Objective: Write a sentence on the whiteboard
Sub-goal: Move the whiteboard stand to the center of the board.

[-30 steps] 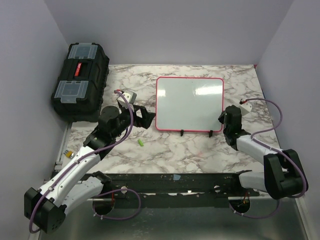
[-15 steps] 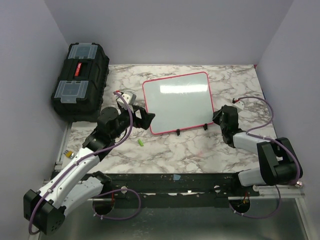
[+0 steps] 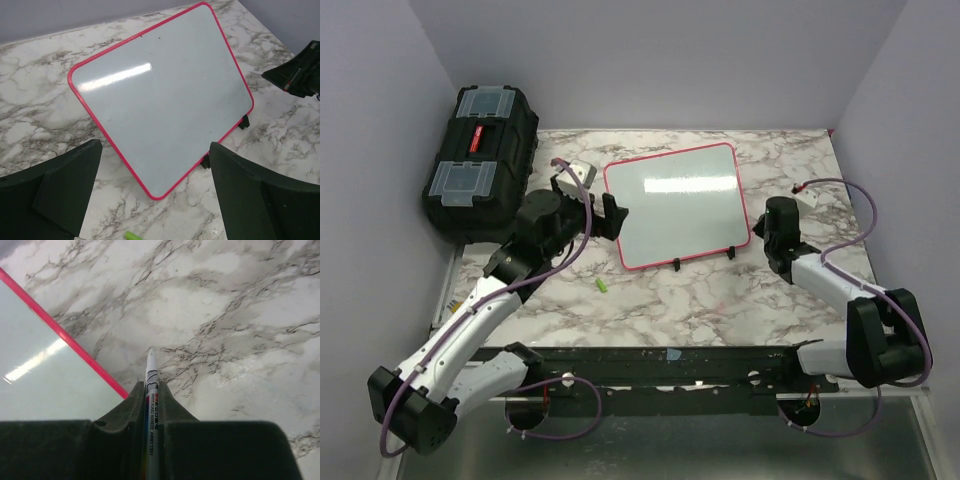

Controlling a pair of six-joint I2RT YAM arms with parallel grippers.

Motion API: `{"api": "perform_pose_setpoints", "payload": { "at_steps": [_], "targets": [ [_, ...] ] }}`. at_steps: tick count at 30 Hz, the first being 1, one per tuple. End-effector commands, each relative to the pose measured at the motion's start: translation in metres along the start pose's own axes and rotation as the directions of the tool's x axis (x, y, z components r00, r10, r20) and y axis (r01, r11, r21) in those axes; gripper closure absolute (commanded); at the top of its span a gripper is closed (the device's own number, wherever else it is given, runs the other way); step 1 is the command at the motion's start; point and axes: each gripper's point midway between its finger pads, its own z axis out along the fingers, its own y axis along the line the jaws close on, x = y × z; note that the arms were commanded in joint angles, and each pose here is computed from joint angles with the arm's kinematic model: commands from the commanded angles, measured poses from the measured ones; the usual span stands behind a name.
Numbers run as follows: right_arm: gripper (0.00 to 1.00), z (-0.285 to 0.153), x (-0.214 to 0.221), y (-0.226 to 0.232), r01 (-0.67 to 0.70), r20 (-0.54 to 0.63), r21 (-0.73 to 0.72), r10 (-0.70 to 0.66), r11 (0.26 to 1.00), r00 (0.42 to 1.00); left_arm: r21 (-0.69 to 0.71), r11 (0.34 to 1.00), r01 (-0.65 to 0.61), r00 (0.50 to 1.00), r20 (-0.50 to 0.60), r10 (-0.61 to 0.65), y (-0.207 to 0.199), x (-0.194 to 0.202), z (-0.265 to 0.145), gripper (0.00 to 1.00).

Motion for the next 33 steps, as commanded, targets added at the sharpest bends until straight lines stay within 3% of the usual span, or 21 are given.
{"api": "perform_pose_setpoints", "payload": {
  "at_steps": [1, 11, 17, 21, 24, 33],
  "targets": [
    [0.99, -0.014, -0.031, -0.022, 0.053, 0.042, 0.158, -0.06, 0.986, 0.997, -0.134, 0.989, -0.059, 0.995, -0.084, 0.048, 0.029, -0.013, 0.008, 0.09],
    [0.99, -0.051, -0.071, -0.004, 0.051, 0.073, 0.059, -0.055, 0.997, 0.996, -0.006, 0.998, -0.065, 0.971, -0.23, 0.062, 0.045, -0.032, 0.047, 0.11],
    [0.99, -0.075, -0.079, 0.029, 0.02, 0.022, -0.125, -0.017, 0.992, 1.0, 0.219, 0.974, -0.052, 0.947, -0.299, 0.118, 0.033, -0.041, 0.075, 0.11],
    [0.99, -0.093, -0.084, 0.052, 0.002, -0.013, -0.257, -0.005, 0.966, 1.0, 0.282, 0.958, -0.05, 0.927, -0.345, 0.149, 0.038, -0.051, 0.098, 0.12],
    [0.99, -0.107, -0.086, 0.066, -0.004, -0.029, -0.346, -0.006, 0.938, 1.0, 0.324, 0.946, -0.018, 0.925, -0.354, 0.139, 0.043, -0.065, 0.109, 0.18],
    [0.99, -0.138, -0.087, 0.083, 0.017, -0.045, -0.486, -0.044, 0.874, 0.998, 0.447, 0.895, 0.007, 0.937, -0.314, 0.15, 0.052, -0.071, 0.135, 0.19]
  ]
}}
